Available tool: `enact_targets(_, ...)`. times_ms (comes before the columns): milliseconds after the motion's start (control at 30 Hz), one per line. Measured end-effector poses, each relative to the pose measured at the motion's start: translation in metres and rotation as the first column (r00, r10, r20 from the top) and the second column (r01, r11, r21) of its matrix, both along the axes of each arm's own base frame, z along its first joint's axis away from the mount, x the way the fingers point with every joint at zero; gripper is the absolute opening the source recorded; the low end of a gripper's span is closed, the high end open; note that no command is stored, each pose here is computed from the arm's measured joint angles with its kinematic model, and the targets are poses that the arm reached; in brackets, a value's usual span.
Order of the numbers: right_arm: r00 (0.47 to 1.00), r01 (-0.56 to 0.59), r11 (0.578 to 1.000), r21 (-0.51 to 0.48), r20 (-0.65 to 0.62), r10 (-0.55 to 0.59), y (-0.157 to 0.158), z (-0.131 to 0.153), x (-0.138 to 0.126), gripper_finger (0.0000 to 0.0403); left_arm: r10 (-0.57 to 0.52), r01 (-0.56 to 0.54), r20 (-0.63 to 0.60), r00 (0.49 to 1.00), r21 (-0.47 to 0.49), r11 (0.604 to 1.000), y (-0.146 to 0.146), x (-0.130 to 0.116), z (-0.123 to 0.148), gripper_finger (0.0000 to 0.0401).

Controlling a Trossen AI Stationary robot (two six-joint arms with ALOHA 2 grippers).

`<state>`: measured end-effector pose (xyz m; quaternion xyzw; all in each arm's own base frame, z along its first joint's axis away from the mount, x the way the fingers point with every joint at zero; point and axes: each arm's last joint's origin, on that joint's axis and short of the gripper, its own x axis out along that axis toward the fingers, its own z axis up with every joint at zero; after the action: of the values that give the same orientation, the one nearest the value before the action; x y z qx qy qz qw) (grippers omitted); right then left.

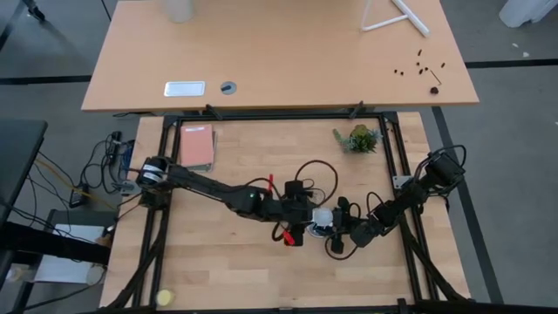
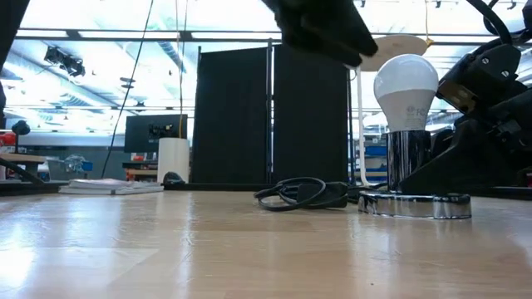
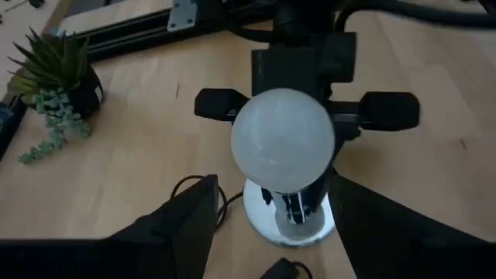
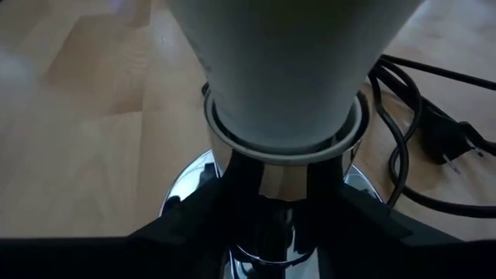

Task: Screw lightbulb
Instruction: Remove the lightbulb from the lamp

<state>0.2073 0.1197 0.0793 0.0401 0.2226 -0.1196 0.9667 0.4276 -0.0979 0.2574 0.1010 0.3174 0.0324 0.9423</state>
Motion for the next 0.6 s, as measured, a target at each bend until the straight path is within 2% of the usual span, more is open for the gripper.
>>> enact_targets(267, 1.0, -0.004, 1.0, -0.006, 0.001, 0.004, 0.0, 0.0, 0.0, 0.0205, -0.045, 0.046, -0.039, 0.998, 0.024, 0.999, 0.002, 0.002, 0.038, 0.0273)
enact_targets(400, 1.0, 0.007, 1.0, 0.014, 0.005, -0.007, 0.0, 0.0, 0.0, 0.0205, -0.044, 0.043, -0.041, 0.998, -0.036, 0.998, 0.006, 0.003, 0.042, 0.0291)
enact_targets(600, 1.0, 0.013, 0.999, 0.03, 0.013, -0.013, 0.0, 0.001, 0.0, 0.0226, -0.046, 0.044, -0.044, 0.998, -0.048, 0.998, 0.004, 0.006, 0.038, 0.03)
